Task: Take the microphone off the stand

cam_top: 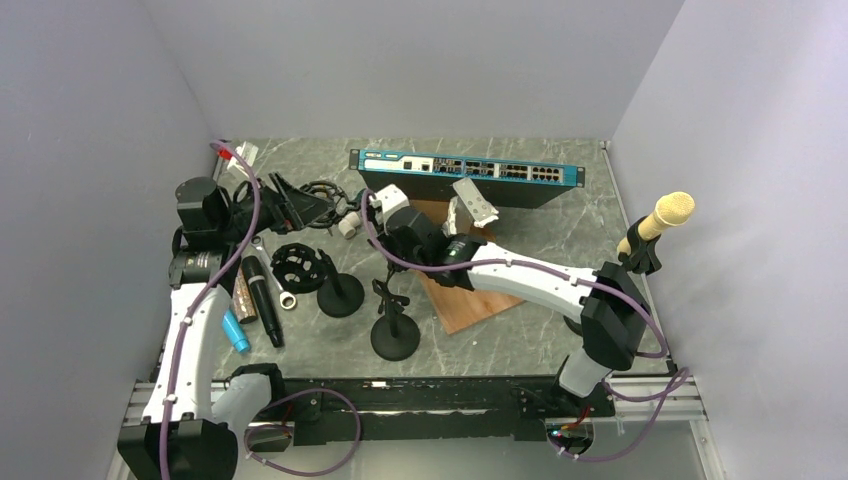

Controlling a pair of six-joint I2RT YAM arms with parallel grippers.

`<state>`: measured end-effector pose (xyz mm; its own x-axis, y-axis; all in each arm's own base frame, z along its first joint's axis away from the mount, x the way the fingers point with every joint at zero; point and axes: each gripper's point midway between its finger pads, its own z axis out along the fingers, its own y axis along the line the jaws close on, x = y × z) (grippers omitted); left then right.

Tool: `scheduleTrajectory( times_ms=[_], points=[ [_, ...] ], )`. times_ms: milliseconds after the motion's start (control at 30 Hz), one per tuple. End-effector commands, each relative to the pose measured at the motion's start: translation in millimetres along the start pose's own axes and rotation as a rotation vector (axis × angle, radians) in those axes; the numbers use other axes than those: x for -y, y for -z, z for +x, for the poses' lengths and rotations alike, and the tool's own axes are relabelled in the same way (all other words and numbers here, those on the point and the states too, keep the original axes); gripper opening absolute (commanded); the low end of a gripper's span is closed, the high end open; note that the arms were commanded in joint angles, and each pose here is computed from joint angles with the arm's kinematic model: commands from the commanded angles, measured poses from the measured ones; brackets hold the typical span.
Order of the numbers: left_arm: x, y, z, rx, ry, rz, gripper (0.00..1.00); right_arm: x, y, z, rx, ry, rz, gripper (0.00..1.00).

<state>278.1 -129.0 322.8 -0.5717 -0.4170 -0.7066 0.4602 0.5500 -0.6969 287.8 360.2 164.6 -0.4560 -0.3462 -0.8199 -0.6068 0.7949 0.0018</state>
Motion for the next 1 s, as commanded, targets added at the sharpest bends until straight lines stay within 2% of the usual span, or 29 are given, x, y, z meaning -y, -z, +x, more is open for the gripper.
scheduleTrajectory(
  times_ms=[0,133,267,300,400,467,533,633,867,967],
  points=[
    [8.6,-3.1,-9.0,0.03,-0.039,0.031,0.86,31.8,7.7,-3.9,0.034,0.152,0.196,0.0],
    [8.3,-4.7,-9.4,0.029,-0.036,0.033,0.86,30.1,10.4,-8.7,0.055,0.149,0.195,0.0],
    [7.7,-4.9,-10.5,0.022,-0.043,0.024,0.86,20.4,10.8,-12.9,0.059,0.072,0.094,0.0],
    [8.0,-4.7,-10.6,0.022,-0.044,0.024,0.86,19.2,10.6,-13.5,0.053,0.035,0.06,0.03],
    [7.7,-4.9,-10.1,0.021,-0.046,0.024,0.86,17.9,11.8,-14.3,0.038,-0.084,-0.049,0.28],
    [7.7,-4.5,-9.8,0.02,-0.047,0.023,0.86,16.0,14.2,-12.4,0.022,-0.172,-0.137,0.39],
    [7.2,-4.4,-9.2,0.017,-0.049,0.02,0.86,14.7,16.5,-11.9,0.012,-0.227,-0.205,0.48],
    [5.7,-4.6,-9.2,0.014,-0.052,0.014,0.86,12.1,19.2,-11.1,0.006,-0.27,-0.263,0.56],
    [4.5,-5.7,-7.3,0.016,-0.041,0.024,0.86,21.3,12.4,-14.2,-0.005,-0.286,-0.25,0.58],
    [6.4,-4.6,-7.1,0.015,-0.05,0.024,0.86,23.5,9.9,-15.3,-0.003,-0.275,-0.243,0.55]
  ],
)
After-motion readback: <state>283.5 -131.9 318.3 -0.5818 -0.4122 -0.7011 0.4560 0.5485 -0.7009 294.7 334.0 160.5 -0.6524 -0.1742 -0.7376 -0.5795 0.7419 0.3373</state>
